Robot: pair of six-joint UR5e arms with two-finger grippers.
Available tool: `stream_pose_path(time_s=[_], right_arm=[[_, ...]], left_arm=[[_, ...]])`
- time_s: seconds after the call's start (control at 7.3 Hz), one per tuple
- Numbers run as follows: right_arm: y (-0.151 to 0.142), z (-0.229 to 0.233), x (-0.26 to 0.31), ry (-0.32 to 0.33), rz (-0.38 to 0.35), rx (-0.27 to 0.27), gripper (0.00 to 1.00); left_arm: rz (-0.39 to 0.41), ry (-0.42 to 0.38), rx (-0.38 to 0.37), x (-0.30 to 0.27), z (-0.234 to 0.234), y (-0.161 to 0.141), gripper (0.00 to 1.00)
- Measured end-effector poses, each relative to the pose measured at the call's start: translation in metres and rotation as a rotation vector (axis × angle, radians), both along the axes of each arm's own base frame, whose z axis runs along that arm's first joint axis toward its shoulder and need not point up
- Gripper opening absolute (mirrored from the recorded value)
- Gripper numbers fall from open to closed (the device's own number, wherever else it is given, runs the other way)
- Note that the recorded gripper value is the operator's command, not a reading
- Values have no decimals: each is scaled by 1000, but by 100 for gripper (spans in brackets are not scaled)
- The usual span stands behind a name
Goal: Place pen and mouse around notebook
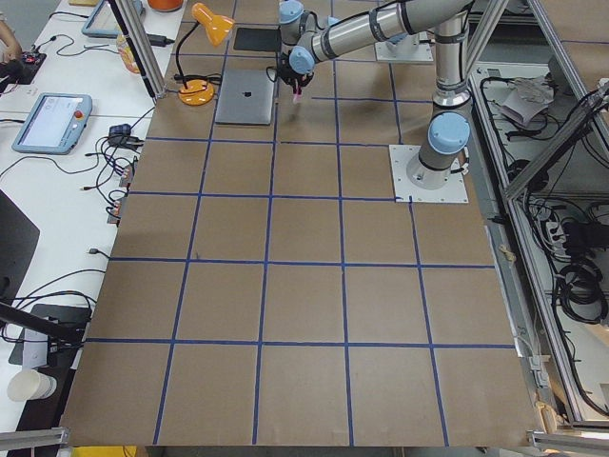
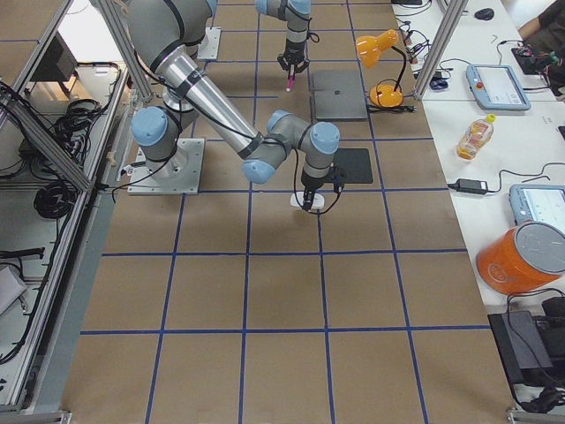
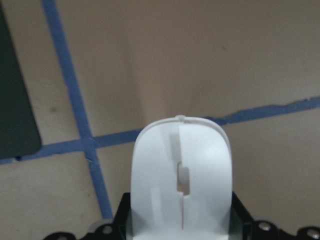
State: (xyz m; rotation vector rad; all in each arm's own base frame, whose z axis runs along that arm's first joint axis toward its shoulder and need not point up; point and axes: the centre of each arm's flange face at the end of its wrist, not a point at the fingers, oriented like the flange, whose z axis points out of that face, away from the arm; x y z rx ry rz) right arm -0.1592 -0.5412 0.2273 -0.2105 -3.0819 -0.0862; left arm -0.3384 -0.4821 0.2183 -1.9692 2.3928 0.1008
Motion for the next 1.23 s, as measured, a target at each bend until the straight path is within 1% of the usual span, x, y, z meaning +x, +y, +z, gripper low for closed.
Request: stream_pose_path(time_s=[0.14, 0.27, 0.41, 0.68, 0.82, 0.96, 1.1, 1.23], right_arm=[[-16, 9, 28, 5, 42, -24, 35], [-31, 14, 57, 10, 74, -45, 35], [-46, 14, 84, 12, 96, -55, 35], [-79, 4, 120, 10, 142, -63, 35], [-96, -3, 136, 9, 167, -65, 35], [-106, -12, 149, 7, 186, -61, 35], [-111, -21, 154, 4, 200, -51, 35], [-113, -29, 156, 2, 216, -42, 36]], left_arm=[[11, -2, 4, -8, -13, 0, 0], [8, -5, 8, -14, -24, 1, 87], [6, -11, 13, -17, -31, 0, 100], [-2, -20, 17, -17, -34, 1, 100], [-50, -17, 7, -16, -25, 2, 100], [-155, -10, -6, -13, -10, 3, 88], [-296, 2, -15, -5, 11, 3, 86], [-455, 17, -27, 10, 36, 2, 78]])
